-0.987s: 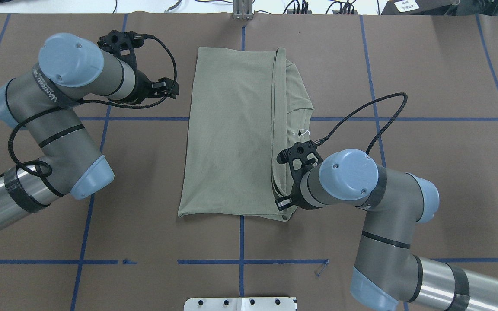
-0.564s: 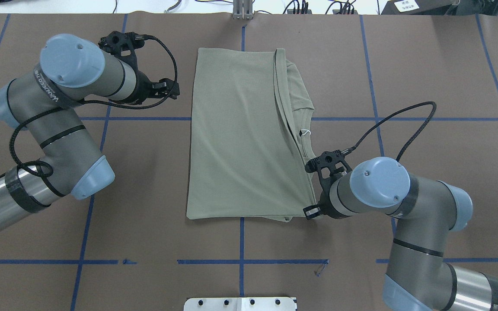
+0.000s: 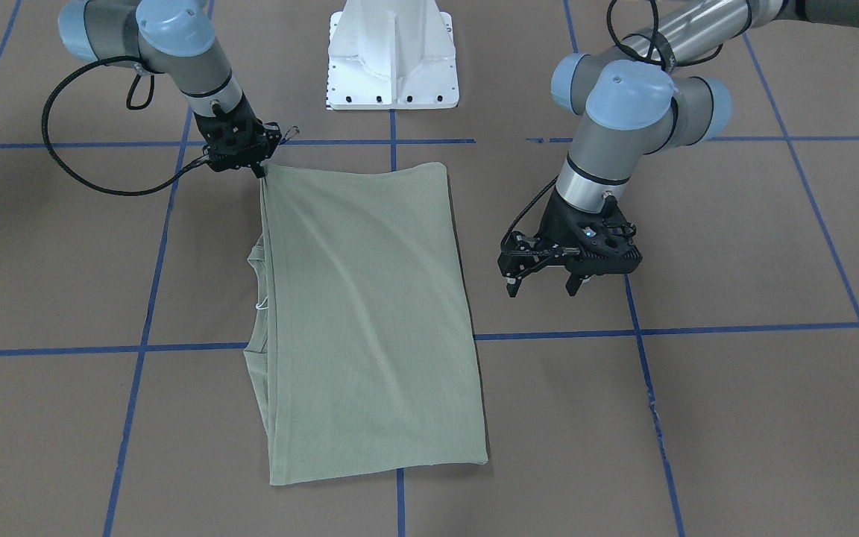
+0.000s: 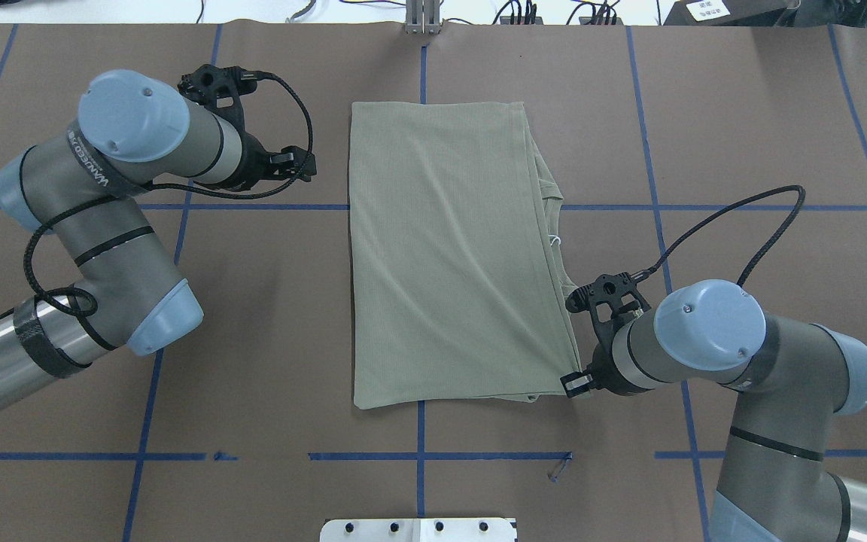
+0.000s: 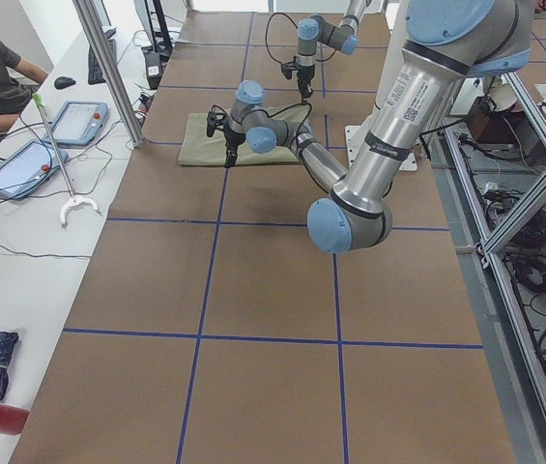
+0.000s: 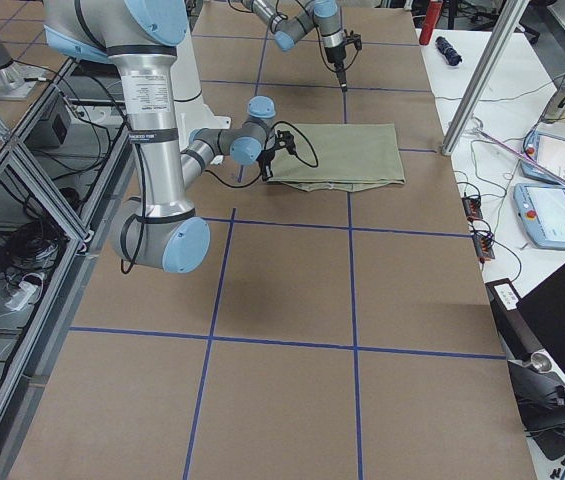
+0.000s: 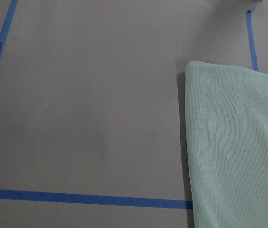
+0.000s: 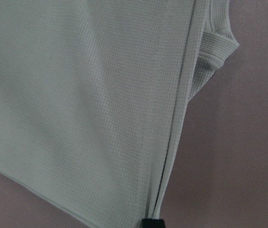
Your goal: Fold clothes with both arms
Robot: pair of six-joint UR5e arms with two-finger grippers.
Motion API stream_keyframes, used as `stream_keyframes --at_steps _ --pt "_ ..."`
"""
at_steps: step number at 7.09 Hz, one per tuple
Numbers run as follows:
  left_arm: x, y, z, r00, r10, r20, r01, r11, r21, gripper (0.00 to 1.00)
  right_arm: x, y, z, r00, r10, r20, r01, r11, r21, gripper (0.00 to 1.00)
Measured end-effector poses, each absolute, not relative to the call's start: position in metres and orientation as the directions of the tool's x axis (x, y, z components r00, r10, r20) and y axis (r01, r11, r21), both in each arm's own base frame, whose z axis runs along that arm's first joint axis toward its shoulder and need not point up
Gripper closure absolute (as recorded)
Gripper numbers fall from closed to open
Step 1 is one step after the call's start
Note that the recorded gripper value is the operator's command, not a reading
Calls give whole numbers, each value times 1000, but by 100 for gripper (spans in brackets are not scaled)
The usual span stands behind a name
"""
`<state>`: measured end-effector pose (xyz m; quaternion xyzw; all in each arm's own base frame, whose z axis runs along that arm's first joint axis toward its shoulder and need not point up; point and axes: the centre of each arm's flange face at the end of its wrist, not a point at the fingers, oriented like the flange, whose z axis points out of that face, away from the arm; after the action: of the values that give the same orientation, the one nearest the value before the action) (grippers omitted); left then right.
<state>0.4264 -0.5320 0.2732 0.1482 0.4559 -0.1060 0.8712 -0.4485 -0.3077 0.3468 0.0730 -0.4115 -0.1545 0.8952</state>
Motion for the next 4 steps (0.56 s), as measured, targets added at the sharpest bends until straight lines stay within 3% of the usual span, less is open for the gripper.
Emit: stream_keyframes --at_steps 4 --pt "453 -504 265 524 -79 -848 306 947 101 0 -432 -330 329 599 -315 736 166 948 271 0"
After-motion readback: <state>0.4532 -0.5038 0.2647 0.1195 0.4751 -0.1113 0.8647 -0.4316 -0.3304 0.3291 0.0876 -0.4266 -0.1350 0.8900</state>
